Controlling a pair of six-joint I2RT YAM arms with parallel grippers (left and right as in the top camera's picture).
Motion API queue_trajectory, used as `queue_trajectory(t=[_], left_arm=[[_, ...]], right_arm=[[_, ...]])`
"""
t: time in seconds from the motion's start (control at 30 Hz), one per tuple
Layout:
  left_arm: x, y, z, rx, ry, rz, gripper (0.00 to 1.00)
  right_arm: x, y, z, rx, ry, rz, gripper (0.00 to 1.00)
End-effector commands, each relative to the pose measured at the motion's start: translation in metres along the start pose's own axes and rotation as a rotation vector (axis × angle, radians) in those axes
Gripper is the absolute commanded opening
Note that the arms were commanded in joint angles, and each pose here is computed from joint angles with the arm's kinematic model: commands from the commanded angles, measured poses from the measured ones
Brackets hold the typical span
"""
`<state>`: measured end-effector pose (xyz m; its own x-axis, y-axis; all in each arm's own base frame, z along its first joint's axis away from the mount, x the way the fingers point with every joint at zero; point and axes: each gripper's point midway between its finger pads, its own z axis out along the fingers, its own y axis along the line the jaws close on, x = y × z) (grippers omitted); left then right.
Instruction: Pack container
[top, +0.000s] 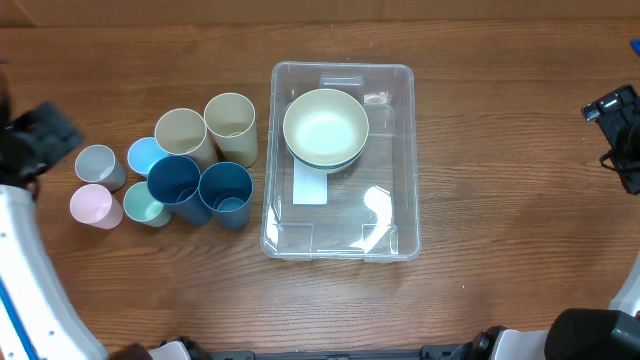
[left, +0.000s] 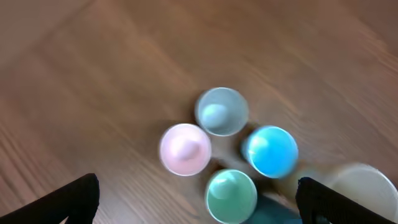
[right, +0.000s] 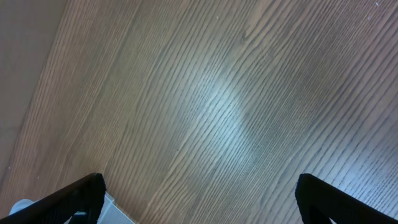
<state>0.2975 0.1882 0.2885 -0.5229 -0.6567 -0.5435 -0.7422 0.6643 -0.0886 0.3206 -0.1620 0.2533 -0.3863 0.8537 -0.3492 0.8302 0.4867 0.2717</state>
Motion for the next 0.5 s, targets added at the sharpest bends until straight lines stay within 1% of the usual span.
queue_trajectory(t=[0.0,0.07,0.1,0.2,0.3,0.33,0.47], left_arm=[[-0.002,0.01,0.038,0.089,0.129,-0.135,1.0],[-0.002,0.009,0.063,0.123,0.187,-0.164,1.0],[-0.001,0.01,0.074,0.115,0.204,-0.167,1.0],[0.004,0.023,0.109,0.029,0.257,-0.15,1.0],[0.017,0.025,0.138,0.014,0.337,-0.122,0.99],[0.025,0.026,0.145,0.006,0.373,-0.123,0.95],[0.048,0.032,0.146,-0.032,0.479,-0.12,0.89]], right_arm=[[-0.002,0.001,-0.001,-0.005,-0.006,0.008,1.0],[-0.002,0.001,-0.001,-0.005,-0.006,0.008,1.0],[-0.002,0.001,-0.001,-0.005,-0.006,0.008,1.0],[-0.002,0.001,-0.001,-0.005,-0.006,0.008,1.0],[-0.002,0.001,-0.001,-0.005,-0.006,0.008,1.0],[-0.002,0.001,-0.001,-0.005,-0.006,0.008,1.0],[-0.002,0.001,-0.001,-0.005,-0.006,0.008,1.0]])
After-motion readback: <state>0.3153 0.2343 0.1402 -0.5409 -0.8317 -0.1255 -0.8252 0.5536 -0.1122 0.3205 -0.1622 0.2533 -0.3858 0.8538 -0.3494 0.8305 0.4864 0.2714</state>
